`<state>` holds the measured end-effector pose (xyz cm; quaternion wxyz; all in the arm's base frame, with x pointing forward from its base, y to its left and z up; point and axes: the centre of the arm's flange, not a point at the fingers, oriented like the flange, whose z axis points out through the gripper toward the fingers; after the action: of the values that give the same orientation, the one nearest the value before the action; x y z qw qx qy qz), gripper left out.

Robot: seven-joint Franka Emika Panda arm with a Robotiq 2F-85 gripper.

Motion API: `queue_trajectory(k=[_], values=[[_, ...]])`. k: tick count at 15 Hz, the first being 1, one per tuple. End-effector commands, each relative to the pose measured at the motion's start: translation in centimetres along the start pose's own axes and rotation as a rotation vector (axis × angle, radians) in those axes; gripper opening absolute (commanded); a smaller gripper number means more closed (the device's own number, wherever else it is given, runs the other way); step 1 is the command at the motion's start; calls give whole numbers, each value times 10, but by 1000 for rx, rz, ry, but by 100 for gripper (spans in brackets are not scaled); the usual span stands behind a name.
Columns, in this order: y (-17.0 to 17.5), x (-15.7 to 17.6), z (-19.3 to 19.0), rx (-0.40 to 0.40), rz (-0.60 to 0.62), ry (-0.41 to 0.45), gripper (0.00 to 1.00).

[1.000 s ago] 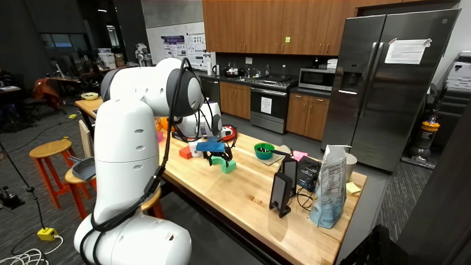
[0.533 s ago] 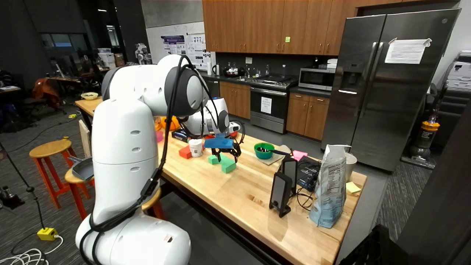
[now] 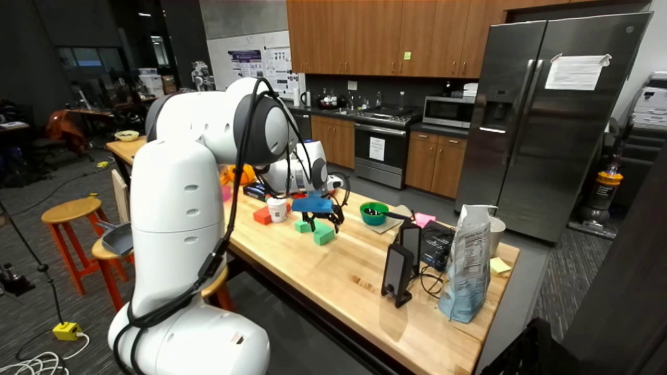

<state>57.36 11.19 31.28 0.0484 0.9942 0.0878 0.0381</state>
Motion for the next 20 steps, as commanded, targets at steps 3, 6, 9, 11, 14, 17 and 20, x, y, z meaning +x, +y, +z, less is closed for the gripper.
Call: queue_trajectory(k=[3,6,9,11,14,17,20], values=[[11,-1,2,9,46,-25,100],[13,-2,5,37,80,-57,100],[8,0,-1,65,89,-57,100],[4,3,-6,78,92,-50,100],[-2,6,-10,87,87,-42,100],[-10,5,-7,88,69,-47,100],[-18,5,-2,104,59,-68,100]])
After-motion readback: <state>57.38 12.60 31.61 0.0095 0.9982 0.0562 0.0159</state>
